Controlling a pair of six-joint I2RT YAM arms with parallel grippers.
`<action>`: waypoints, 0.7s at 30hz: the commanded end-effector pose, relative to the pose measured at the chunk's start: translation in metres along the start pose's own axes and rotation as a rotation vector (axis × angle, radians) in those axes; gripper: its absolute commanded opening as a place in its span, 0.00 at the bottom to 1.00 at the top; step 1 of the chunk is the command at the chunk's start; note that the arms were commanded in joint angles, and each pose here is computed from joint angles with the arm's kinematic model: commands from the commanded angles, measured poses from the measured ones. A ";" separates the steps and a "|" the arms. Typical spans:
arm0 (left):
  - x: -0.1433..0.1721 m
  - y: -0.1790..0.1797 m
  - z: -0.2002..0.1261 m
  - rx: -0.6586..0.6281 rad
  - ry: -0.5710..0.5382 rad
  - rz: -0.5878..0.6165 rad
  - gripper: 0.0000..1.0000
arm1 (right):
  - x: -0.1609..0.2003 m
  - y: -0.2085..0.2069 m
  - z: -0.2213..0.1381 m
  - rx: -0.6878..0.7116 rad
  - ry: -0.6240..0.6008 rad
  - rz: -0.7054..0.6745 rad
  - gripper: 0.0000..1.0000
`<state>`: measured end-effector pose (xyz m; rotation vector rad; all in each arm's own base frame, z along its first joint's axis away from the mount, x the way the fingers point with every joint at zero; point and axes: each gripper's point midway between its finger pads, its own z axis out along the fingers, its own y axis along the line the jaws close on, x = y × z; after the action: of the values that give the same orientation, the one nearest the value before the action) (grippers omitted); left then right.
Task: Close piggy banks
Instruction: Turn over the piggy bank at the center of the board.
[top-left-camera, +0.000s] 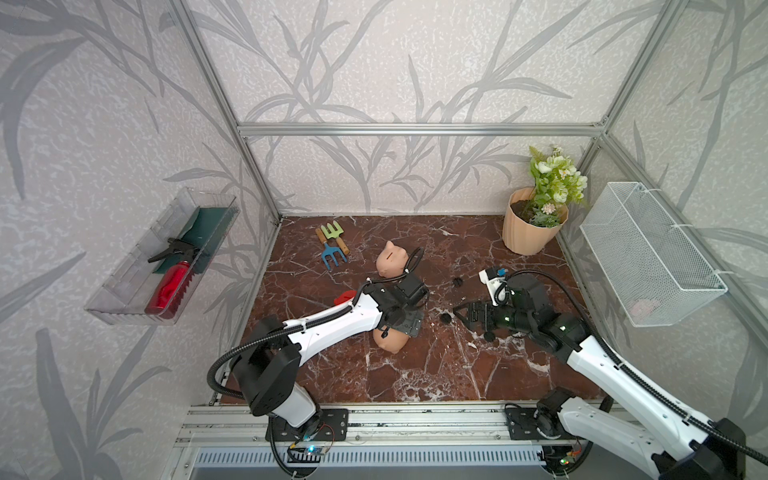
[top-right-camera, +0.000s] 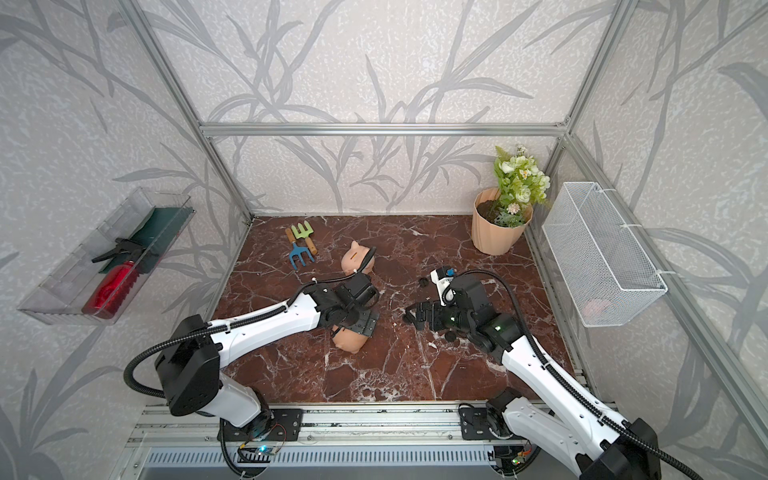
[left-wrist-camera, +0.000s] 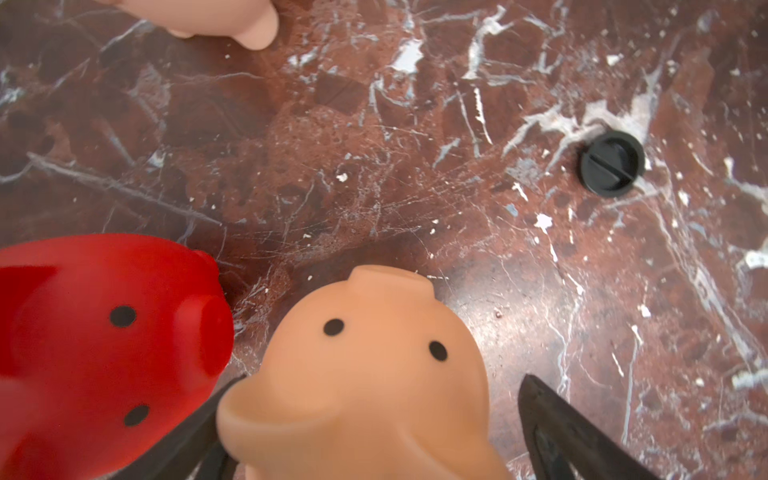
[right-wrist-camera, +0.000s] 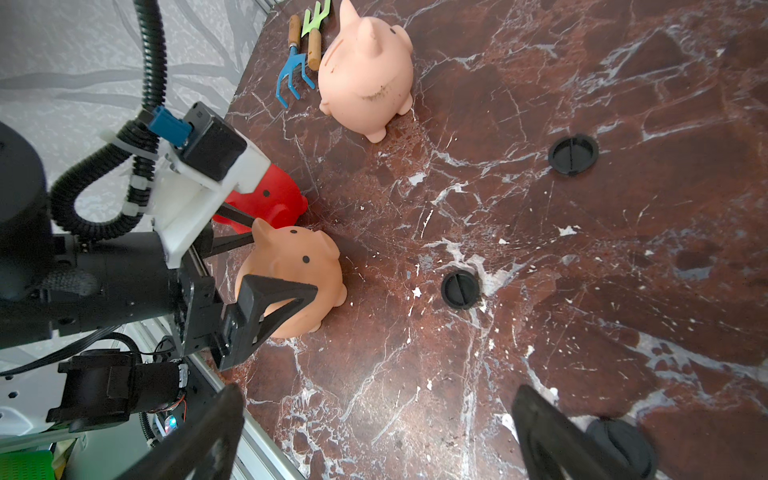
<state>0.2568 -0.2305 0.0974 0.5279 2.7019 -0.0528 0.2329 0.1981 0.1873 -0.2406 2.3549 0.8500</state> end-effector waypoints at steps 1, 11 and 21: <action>0.003 0.002 -0.011 0.026 0.013 0.120 1.00 | 0.006 -0.001 -0.002 0.006 0.015 0.008 0.99; -0.007 0.011 -0.011 -0.006 0.001 0.172 0.99 | 0.005 0.001 -0.004 0.004 0.014 0.011 0.99; -0.007 0.003 -0.007 0.078 0.002 0.142 0.86 | 0.008 -0.002 -0.003 0.011 0.022 0.017 0.99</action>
<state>0.2605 -0.2229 0.0990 0.7347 2.6767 -0.0523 0.2304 0.1966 0.1850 -0.2307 2.3718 0.8486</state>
